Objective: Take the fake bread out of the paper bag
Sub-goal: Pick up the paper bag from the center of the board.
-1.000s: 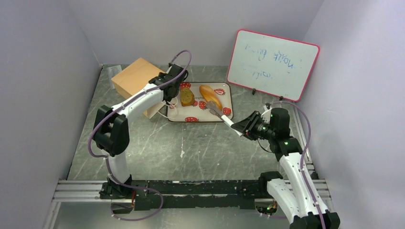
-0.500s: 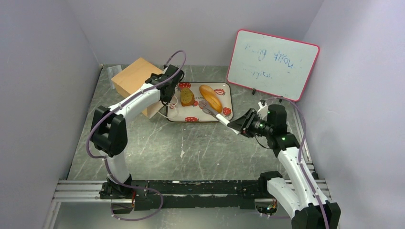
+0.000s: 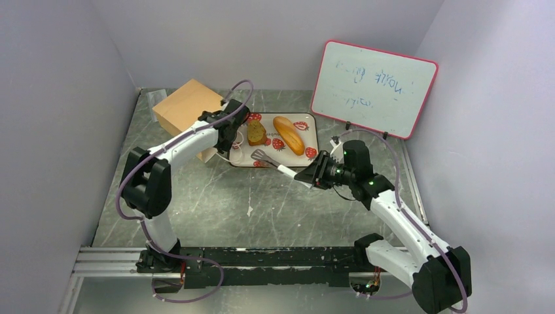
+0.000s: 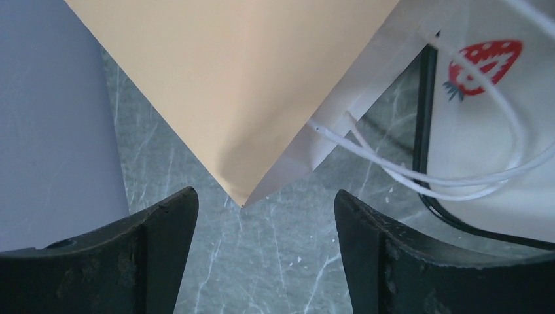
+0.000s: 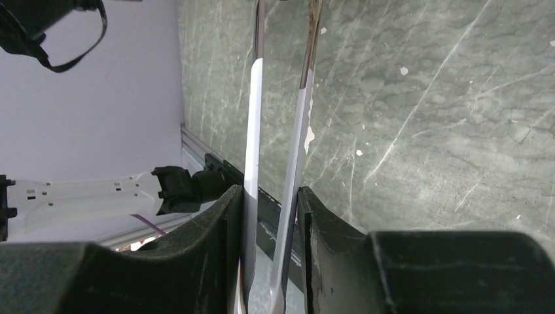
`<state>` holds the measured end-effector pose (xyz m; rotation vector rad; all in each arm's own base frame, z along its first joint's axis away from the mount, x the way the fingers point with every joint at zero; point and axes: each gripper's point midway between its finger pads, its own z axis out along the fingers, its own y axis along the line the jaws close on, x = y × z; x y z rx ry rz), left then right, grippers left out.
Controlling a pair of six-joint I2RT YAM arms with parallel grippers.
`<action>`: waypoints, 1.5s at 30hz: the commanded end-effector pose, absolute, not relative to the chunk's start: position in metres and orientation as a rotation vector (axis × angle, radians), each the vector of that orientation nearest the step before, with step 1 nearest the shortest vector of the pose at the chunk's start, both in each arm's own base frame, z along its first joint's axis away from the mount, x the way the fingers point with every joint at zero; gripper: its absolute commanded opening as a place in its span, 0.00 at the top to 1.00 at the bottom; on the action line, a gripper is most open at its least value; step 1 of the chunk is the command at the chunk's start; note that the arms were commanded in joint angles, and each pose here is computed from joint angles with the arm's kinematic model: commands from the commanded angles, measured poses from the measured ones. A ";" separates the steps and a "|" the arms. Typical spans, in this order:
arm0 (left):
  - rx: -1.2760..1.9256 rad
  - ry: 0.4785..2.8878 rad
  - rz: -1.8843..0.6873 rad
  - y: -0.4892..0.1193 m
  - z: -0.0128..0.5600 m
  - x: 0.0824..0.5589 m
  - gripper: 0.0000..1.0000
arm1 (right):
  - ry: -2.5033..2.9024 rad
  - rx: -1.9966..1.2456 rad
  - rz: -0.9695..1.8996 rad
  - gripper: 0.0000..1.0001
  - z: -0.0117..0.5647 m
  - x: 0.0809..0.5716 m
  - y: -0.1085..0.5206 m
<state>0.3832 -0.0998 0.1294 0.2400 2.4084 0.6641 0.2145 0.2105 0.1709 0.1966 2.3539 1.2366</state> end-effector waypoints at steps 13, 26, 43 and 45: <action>0.102 2.206 0.874 -0.060 0.127 0.399 0.12 | 2.266 0.087 1.231 0.92 0.190 0.231 0.226; 0.162 2.175 0.837 -0.065 0.111 0.435 0.33 | 2.298 -0.233 0.894 0.88 0.144 0.208 0.241; 0.155 2.176 0.719 -0.066 0.125 0.423 0.93 | 2.300 -0.458 0.441 0.89 0.067 0.172 0.232; 0.135 2.172 0.709 -0.063 0.131 0.418 0.93 | 2.307 -0.497 0.408 0.89 0.058 0.166 0.236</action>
